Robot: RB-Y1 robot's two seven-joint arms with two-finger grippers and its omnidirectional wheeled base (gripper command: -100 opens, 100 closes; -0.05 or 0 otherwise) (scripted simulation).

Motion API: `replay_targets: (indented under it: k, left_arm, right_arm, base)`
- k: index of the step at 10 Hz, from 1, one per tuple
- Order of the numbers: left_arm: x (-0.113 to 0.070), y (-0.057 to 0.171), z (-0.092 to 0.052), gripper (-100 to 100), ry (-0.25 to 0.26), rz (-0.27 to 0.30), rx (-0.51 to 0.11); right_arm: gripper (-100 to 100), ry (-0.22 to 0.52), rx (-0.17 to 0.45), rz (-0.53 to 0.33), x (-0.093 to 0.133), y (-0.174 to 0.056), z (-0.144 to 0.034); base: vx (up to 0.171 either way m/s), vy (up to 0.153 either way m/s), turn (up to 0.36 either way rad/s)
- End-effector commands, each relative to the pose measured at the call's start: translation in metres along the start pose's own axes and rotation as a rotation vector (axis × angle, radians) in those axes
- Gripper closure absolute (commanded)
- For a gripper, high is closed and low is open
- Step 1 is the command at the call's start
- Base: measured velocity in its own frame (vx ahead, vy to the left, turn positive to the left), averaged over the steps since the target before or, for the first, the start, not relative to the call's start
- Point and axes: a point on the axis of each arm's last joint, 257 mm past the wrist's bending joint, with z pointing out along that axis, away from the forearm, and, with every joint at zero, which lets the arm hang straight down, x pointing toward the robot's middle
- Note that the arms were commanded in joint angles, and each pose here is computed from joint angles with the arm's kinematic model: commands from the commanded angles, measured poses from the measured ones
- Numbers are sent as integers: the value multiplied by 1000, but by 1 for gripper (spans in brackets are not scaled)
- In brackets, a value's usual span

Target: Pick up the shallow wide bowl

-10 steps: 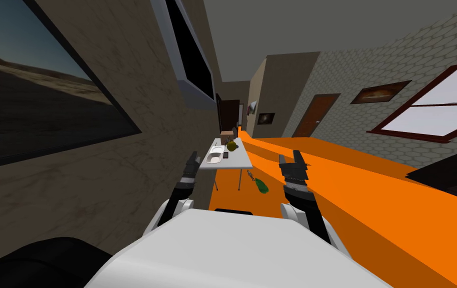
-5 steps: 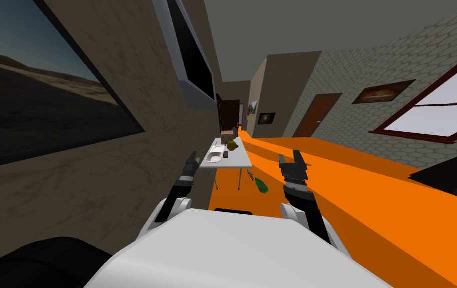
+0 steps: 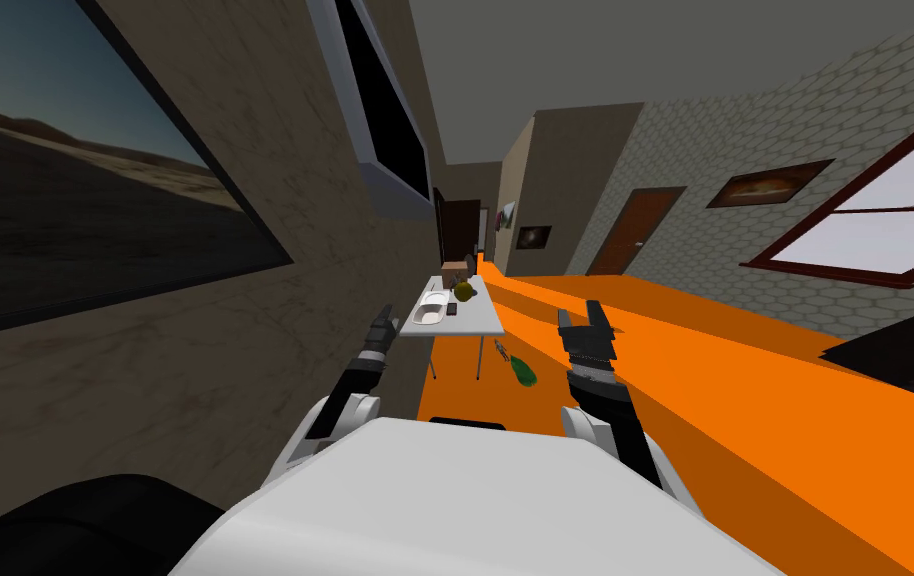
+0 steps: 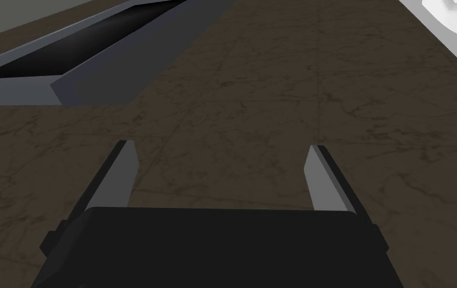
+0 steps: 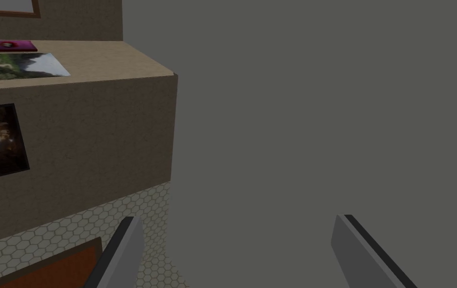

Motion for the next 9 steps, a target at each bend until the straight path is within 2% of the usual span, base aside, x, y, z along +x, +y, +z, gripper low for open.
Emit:
replay_targets:
  k: [1, 9]
  left_arm:
    - [-3, 9, 0, -100, -4, -19, -43]
    - [-9, 44, -4, -100, -9, -70, -206]
  right_arm:
    - [0, 0, 0, 0, 0, 0, 0]
    - [0, 0, 0, 0, 0, 0, 0]
  base:
    - [-3, -9, -2]
    - [8, -4, -15]
